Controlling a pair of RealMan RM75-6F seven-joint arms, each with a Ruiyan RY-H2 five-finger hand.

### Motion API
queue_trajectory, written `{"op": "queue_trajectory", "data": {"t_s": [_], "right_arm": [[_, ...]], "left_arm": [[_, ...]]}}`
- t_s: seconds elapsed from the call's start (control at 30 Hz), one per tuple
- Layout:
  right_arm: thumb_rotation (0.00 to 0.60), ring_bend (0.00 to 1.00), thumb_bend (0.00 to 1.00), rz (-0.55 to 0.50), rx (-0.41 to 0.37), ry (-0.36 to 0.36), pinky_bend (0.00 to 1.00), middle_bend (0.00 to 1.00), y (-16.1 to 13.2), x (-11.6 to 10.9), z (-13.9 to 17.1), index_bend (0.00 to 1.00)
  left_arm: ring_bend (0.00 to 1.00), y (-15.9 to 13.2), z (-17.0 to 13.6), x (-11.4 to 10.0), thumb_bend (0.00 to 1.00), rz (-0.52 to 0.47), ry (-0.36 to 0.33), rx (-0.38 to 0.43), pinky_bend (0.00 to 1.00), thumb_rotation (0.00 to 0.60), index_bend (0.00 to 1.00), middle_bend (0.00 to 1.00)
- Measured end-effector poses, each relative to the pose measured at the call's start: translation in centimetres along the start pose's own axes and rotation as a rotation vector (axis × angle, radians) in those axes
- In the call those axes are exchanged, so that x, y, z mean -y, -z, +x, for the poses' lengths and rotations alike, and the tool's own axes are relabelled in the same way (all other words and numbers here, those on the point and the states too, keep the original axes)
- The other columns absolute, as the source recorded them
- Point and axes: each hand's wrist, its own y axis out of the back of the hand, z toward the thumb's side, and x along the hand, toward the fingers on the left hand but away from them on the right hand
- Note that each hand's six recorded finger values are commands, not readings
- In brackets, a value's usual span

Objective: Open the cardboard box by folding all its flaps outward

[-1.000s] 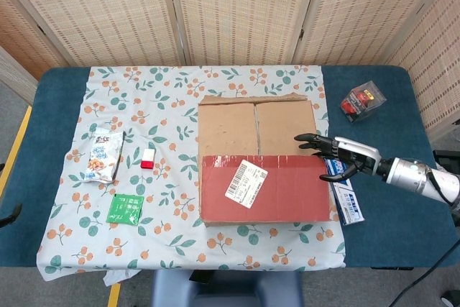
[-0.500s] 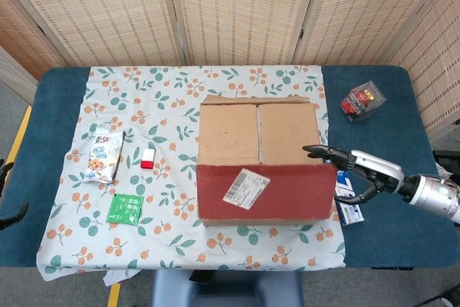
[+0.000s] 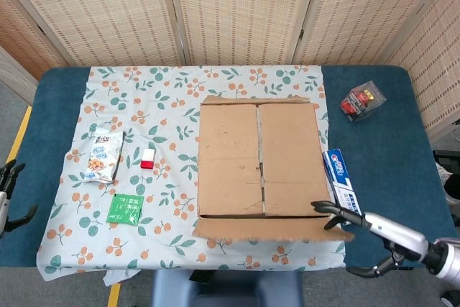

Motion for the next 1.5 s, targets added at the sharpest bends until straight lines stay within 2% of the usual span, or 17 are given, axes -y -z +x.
{"op": "queue_trajectory", "data": {"t_s": [0.17,0.33,0.43,0.6,0.77,0.87,0.97,1.03,1.27,1.37,1.5], "right_arm": [[0.600,0.00,0.36,0.067,0.046,0.005,0.21,0.00,0.9,2.9,2.0,0.01],[0.600,0.00,0.36,0.176,0.055,0.041,0.18,0.00,0.9,3.8,1.9,0.02],[0.600,0.00,0.36,0.278,0.049,0.088,0.14,0.00,0.5,3.3,0.7,0.06],[0.600,0.00,0.36,0.553,0.048,0.201,0.02,0.00,-0.3,1.1,-2.0,0.12],[0.600,0.00,0.36,0.872,0.089,0.307,0.00,0.00,-1.3,-1.4,-6.1,0.28],[0.600,0.00,0.35,1.001,0.135,0.342,0.00,0.00,-1.9,-2.8,-9.2,0.41],[0.600,0.00,0.36,1.063,0.173,0.338,0.00,0.00,-2.5,-3.6,-12.4,0.48],[0.593,0.00,0.36,1.073,0.184,0.319,0.00,0.00,-2.8,-3.8,-14.3,0.48],[0.508,0.00,0.35,1.114,0.184,0.211,0.00,0.00,-3.2,-2.8,-21.2,0.52],[0.471,0.00,0.35,1.112,0.182,0.170,0.00,0.00,-2.8,-2.6,-23.7,0.55],[0.450,0.00,0.35,1.121,0.180,0.147,0.00,0.00,-2.5,-2.8,-25.9,0.57]], "left_arm": [[0.00,-0.8,-0.5,0.0,0.40,0.009,-0.007,0.025,0.00,0.600,0.07,0.00],[0.00,-1.1,-0.6,0.0,0.40,0.006,-0.007,0.038,0.00,0.600,0.07,0.00],[0.00,-1.1,-0.6,-0.1,0.40,-0.003,-0.006,0.040,0.00,0.600,0.08,0.00],[0.06,-0.6,-0.6,-0.3,0.40,-0.024,-0.004,0.026,0.00,0.600,0.08,0.03],[0.04,-0.2,-0.6,-0.5,0.40,-0.038,-0.009,0.021,0.00,0.600,0.08,0.03],[0.04,-0.1,-0.7,-0.7,0.40,-0.065,-0.015,0.029,0.00,0.600,0.09,0.04],[0.04,0.2,-0.8,-1.0,0.40,-0.093,-0.023,0.035,0.00,0.600,0.10,0.04],[0.04,0.5,-0.9,-1.3,0.40,-0.111,-0.029,0.032,0.00,0.600,0.10,0.04],[0.03,2.0,-1.2,-2.1,0.40,-0.159,-0.052,0.012,0.00,0.600,0.10,0.04],[0.03,2.4,-1.4,-2.4,0.40,-0.164,-0.061,0.006,0.00,0.600,0.10,0.04],[0.03,2.8,-1.6,-2.5,0.40,-0.171,-0.068,-0.004,0.00,0.600,0.10,0.04]]}}
